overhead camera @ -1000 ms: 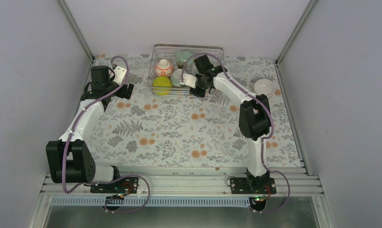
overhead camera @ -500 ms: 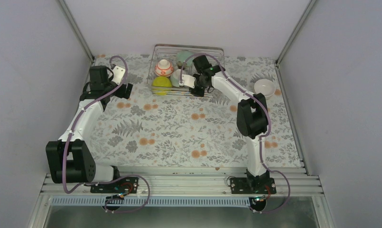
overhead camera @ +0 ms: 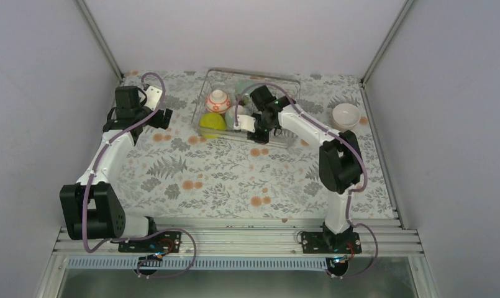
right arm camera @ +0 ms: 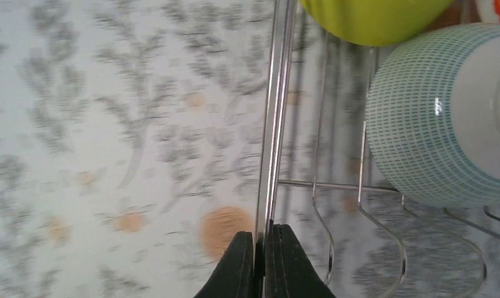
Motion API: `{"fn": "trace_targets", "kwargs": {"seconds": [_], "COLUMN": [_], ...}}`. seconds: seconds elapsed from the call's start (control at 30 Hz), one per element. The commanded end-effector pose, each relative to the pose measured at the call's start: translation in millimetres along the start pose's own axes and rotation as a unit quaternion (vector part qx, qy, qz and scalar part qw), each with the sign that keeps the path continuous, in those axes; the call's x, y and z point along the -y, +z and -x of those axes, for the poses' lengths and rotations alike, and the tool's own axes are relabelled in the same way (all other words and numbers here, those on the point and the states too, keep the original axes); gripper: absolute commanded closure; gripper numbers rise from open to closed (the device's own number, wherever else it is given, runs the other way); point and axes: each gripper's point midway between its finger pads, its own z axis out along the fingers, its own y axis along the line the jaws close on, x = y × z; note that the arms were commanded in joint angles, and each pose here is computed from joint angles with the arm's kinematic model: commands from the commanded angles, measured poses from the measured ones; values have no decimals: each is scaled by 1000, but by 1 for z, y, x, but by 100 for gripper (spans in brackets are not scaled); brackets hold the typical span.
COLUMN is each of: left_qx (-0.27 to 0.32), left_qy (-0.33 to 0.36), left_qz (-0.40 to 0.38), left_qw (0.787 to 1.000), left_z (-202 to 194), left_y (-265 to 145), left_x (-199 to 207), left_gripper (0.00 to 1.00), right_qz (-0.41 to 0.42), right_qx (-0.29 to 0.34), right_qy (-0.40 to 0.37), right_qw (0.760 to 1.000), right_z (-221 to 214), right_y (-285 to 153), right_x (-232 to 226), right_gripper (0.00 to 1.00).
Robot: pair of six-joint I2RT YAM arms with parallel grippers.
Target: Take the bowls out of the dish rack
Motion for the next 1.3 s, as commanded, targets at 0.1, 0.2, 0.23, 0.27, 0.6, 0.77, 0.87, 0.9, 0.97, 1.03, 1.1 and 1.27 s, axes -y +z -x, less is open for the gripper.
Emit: {"fn": "trace_targets", "kwargs": {"seconds": [0.1, 0.2, 0.23, 0.27, 0.6, 0.77, 0.87, 0.9, 0.97, 1.03, 1.1, 1.27], "left_qx": [9, 10, 10, 10, 16, 19, 19, 19, 22, 22, 24, 22], "left_qy": [-9, -11, -12, -13, -16, -14, -13, -12, -11, -10, -7, -4], "left_qz": [-18, -20, -22, -23, -27, -28, -26, -25, -24, -24, -21, -18], "left_qw": [1000, 1000, 1000, 1000, 999, 999, 999, 999, 999, 999, 999, 1000], "left_z": [5, 5, 5, 4, 11, 11, 10, 10, 11, 10, 9, 3], "left_y": [1, 2, 2, 2, -1, -5, -7, -8, -10, -12, -15, -16], "left_x": [4, 4, 5, 5, 6, 7, 7, 7, 7, 8, 8, 8], "left_gripper": [0, 0, 0, 0, 0, 0, 0, 0, 0, 0, 0, 0], "right_qz": [97, 102, 98, 91, 70, 2, -5, 3, 5, 6, 2, -15], "right_qx": [-4, -4, -5, -5, 77, 83, 59, 48, 41, 34, 31, 22], "right_qy": [-4, -5, -6, -5, 11, 21, 39, 46, 54, 60, 63, 75], "right_qw": [995, 995, 995, 996, 995, 996, 998, 998, 998, 998, 998, 997], "right_z": [2, 4, 4, 4, 57, 74, 74, 71, 69, 68, 67, 58], "right_y": [-15, -24, -26, -28, -77, -71, -45, -31, -16, -4, 3, 9], "right_x": [-102, -121, -124, -124, -105, -63, -43, -39, -31, -23, -17, -4], "right_gripper": [96, 96, 96, 95, 46, 39, 39, 38, 38, 38, 37, 37]}}
